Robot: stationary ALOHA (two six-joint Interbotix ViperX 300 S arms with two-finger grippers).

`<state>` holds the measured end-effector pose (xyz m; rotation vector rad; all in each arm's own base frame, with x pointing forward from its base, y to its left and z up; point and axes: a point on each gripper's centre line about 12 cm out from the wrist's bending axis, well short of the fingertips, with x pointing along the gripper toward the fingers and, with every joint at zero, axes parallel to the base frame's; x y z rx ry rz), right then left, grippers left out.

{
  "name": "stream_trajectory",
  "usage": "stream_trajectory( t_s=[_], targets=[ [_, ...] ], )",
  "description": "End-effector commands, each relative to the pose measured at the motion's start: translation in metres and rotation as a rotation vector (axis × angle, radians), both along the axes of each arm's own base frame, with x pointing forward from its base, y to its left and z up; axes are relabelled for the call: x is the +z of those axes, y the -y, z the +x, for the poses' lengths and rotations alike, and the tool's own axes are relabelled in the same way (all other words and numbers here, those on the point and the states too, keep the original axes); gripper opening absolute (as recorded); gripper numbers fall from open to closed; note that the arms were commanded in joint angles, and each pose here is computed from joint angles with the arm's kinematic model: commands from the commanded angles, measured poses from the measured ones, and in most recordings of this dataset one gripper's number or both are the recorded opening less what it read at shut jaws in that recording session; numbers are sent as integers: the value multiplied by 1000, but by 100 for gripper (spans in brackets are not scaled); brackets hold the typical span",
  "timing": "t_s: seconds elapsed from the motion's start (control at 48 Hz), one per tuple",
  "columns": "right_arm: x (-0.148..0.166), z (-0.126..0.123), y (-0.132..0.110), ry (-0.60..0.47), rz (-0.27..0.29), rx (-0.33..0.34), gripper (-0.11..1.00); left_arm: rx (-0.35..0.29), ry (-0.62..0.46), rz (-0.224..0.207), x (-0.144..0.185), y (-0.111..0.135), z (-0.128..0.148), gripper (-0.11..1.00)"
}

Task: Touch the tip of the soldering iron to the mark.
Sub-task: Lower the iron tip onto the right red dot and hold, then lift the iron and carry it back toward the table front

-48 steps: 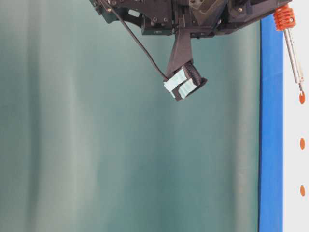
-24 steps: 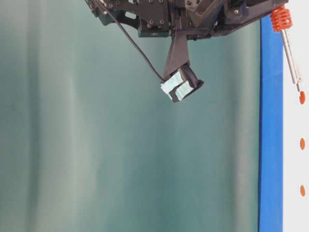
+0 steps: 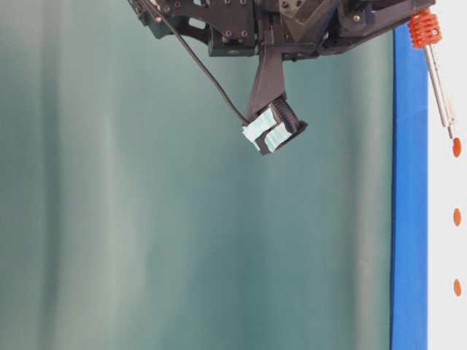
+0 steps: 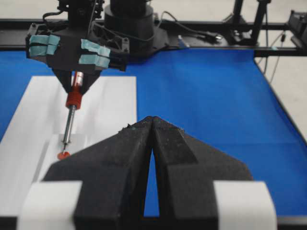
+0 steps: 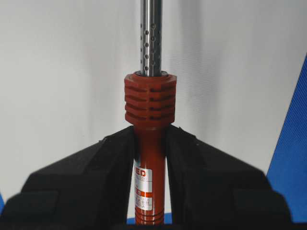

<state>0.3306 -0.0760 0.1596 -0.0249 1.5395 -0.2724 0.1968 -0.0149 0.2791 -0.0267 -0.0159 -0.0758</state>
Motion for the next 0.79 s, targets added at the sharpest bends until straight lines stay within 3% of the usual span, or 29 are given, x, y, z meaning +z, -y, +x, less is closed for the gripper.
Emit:
stream_trajectory(
  t_s=[0.0,0.542,0.771],
  targets=[
    [10,6,1,38,-6,1,7,-3,11,-1,4,1,2,0],
    [13,7,2,43,-7,-6,7,-2,9,-4,4,0,2,0],
    [46,1,0,138,-22,-8,7,-3,10,-5,4,1,1,0]
  ],
)
